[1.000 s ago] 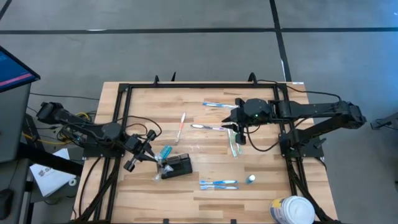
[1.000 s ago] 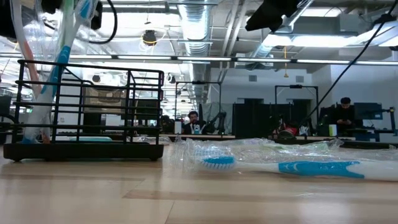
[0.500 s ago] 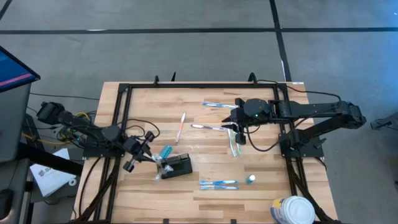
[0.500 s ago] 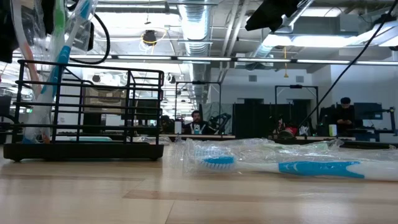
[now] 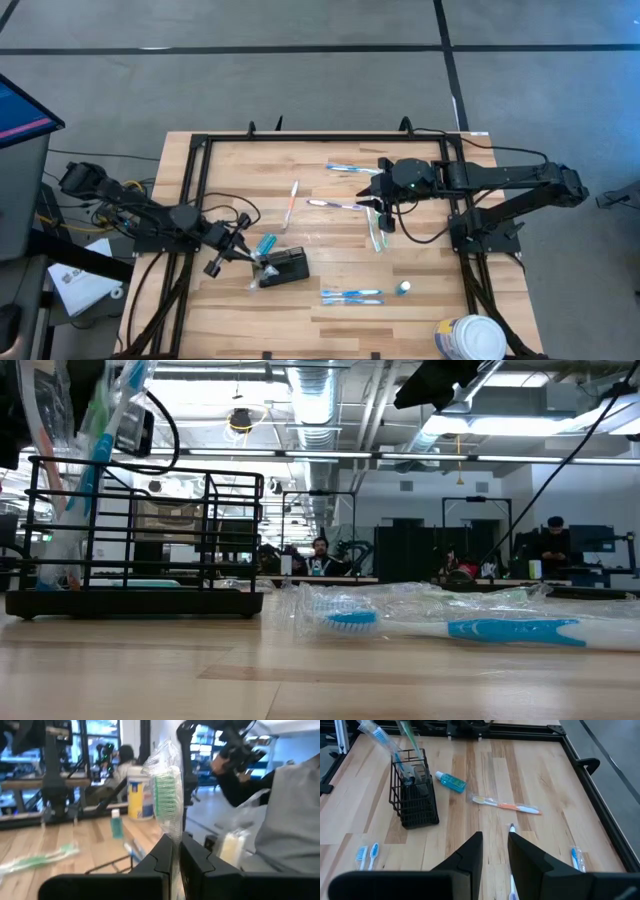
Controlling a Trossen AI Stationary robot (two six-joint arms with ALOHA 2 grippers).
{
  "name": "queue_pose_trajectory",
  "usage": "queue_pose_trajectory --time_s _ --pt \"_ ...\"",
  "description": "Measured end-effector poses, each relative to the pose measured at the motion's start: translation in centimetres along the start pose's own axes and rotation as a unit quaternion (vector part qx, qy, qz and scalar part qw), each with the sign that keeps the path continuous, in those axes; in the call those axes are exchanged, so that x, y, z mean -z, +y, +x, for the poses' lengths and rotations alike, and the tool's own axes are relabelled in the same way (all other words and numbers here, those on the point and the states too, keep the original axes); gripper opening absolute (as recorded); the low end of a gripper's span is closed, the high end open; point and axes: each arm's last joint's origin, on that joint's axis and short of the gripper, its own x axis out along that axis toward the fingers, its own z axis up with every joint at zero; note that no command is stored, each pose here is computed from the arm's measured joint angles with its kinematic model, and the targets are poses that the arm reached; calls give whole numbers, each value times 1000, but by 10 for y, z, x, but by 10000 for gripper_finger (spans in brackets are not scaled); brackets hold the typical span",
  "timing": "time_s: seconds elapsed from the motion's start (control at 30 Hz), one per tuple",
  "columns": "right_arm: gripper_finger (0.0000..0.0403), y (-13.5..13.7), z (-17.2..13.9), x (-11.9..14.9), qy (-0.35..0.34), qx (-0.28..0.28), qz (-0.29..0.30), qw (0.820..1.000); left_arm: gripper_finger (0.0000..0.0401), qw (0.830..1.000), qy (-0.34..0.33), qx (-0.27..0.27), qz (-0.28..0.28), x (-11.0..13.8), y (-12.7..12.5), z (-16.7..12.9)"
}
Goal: Pick & Place toothbrushing station
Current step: Put the white green toothbrush into the black toothbrush rack
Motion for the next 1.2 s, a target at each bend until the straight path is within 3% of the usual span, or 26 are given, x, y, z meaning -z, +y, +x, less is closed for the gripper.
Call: queue_pose_trajectory --time_s 0.53,0.9,1.2 --pt "82 0 0 0 -1 0 -3 1000 30 999 30 -9 -4 8 1 4" --pt "82 0 0 0 -2 0 -4 1000 15 997 73 -25 -9 20 3 7" --pt "82 0 0 0 -2 0 -4 1000 42 997 72 -28 -10 20 3 7"
